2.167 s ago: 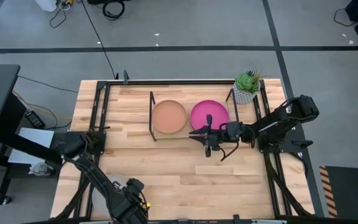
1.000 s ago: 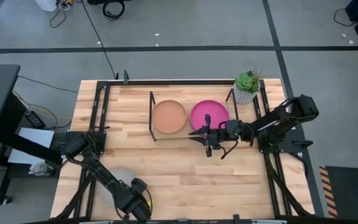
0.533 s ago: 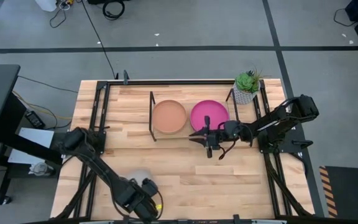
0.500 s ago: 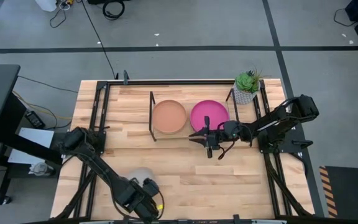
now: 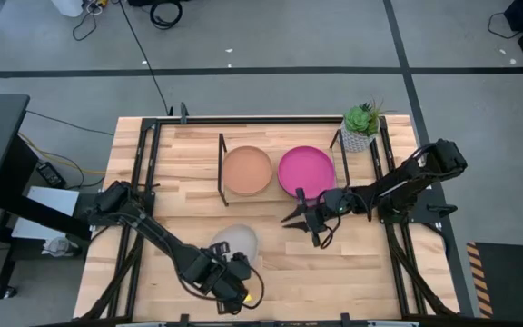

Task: Place and stack plates onto a shelf
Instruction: Stack the gray plate on top of the brown plate on the shelf

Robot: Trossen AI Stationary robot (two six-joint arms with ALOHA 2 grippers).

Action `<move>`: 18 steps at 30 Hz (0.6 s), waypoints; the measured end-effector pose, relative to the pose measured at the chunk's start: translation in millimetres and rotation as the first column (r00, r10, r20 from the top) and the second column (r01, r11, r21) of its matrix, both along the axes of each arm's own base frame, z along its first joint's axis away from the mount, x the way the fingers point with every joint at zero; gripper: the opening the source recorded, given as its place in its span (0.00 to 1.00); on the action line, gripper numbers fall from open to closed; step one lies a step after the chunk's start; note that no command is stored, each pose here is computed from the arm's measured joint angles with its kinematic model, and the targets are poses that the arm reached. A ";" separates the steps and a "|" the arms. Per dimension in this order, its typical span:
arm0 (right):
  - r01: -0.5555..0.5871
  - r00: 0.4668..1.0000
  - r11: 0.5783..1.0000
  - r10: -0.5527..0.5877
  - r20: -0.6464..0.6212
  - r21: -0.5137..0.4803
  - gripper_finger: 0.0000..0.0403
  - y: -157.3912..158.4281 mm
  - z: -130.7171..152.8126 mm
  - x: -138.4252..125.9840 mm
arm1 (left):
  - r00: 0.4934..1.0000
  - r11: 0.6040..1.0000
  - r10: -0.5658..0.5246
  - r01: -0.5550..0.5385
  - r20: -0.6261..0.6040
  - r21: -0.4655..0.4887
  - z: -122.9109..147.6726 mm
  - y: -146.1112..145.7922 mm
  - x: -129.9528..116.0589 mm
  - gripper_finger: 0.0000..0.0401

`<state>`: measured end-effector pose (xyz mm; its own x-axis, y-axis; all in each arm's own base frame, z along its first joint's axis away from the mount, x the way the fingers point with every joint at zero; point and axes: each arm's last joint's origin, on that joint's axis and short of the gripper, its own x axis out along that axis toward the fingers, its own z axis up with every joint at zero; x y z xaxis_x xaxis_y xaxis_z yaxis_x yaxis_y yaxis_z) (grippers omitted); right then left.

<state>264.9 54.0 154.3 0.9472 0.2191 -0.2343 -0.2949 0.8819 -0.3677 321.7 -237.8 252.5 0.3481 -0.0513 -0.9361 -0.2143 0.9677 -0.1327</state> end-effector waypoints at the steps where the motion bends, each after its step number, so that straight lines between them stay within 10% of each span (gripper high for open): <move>1: -0.011 1.000 1.000 0.011 -0.015 0.007 0.19 3.5 -1.3 -1.1 | 1.000 1.000 -0.023 0.023 0.005 0.018 0.0 3.0 2.1 0.04; 18: -0.174 0.945 0.965 0.220 -0.244 0.196 0.19 71.8 -17.0 -32.3 | 0.935 0.920 -0.352 0.340 0.031 0.193 6.5 43.5 33.2 0.04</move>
